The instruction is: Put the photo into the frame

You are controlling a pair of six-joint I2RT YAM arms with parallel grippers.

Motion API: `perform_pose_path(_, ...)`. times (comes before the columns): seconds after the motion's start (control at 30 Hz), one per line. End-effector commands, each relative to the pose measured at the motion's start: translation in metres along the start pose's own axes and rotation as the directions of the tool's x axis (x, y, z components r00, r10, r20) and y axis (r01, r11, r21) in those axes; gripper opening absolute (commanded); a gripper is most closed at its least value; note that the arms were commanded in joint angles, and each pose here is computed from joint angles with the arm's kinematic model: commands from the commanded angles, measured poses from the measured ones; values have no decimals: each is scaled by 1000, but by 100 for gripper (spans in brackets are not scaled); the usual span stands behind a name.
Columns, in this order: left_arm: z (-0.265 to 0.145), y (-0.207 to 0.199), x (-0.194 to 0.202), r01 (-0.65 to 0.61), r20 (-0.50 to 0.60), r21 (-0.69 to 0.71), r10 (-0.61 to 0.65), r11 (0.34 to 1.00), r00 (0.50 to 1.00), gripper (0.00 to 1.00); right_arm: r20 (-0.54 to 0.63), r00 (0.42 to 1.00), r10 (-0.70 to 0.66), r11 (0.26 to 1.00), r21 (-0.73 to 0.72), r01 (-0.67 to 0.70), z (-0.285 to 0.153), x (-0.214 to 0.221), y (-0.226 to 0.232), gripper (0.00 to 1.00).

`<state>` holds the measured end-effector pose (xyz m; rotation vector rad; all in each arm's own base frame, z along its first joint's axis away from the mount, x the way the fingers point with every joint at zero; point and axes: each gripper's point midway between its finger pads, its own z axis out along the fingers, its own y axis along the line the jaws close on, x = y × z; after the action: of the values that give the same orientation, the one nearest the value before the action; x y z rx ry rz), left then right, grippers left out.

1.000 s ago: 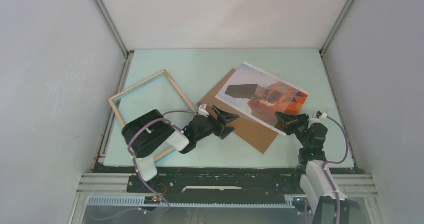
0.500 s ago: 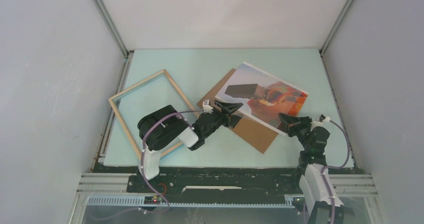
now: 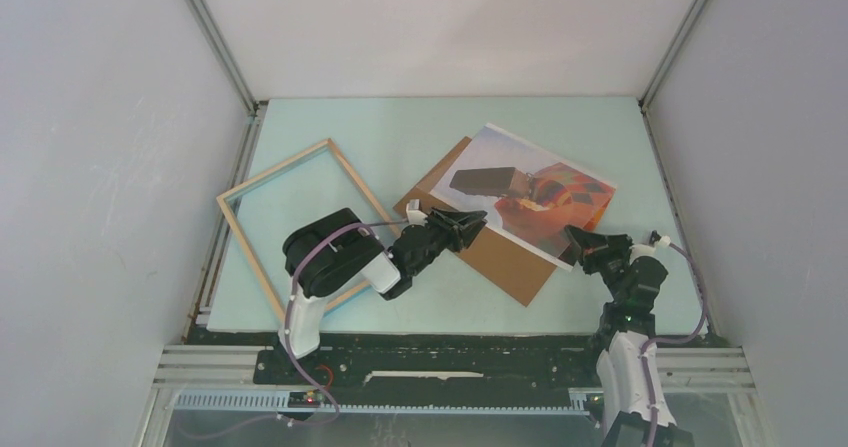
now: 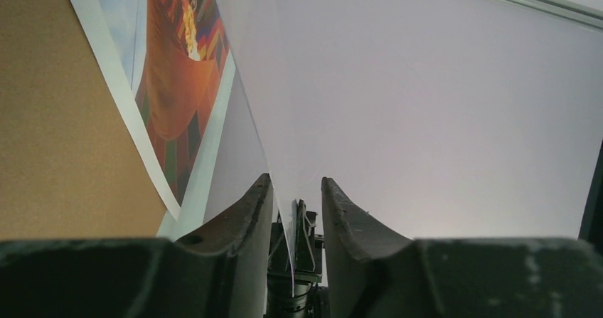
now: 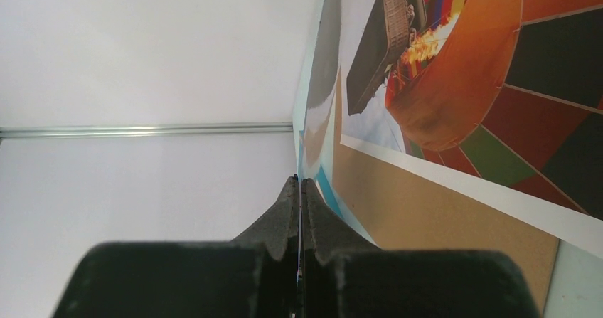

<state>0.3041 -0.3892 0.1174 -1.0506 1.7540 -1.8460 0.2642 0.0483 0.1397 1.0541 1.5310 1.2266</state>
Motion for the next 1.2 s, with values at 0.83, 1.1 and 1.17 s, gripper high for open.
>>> perform_pose_path(0.83, 21, -20, -18, -184, 38, 27, 183, 983, 982, 28, -175, 981, -89, 995, 33, 97, -22, 41, -47, 0)
perform_pose_path(1.1, 28, -26, -21, -150, 40, 57, 148, 987, 988, 21, -180, 979, -95, 994, 42, 104, -23, 44, -56, 0)
perform_pose_path(1.17, 27, -26, -25, -154, 47, 55, 151, 987, 987, 19, -182, 979, -97, 993, 45, 106, -23, 44, -57, 0)
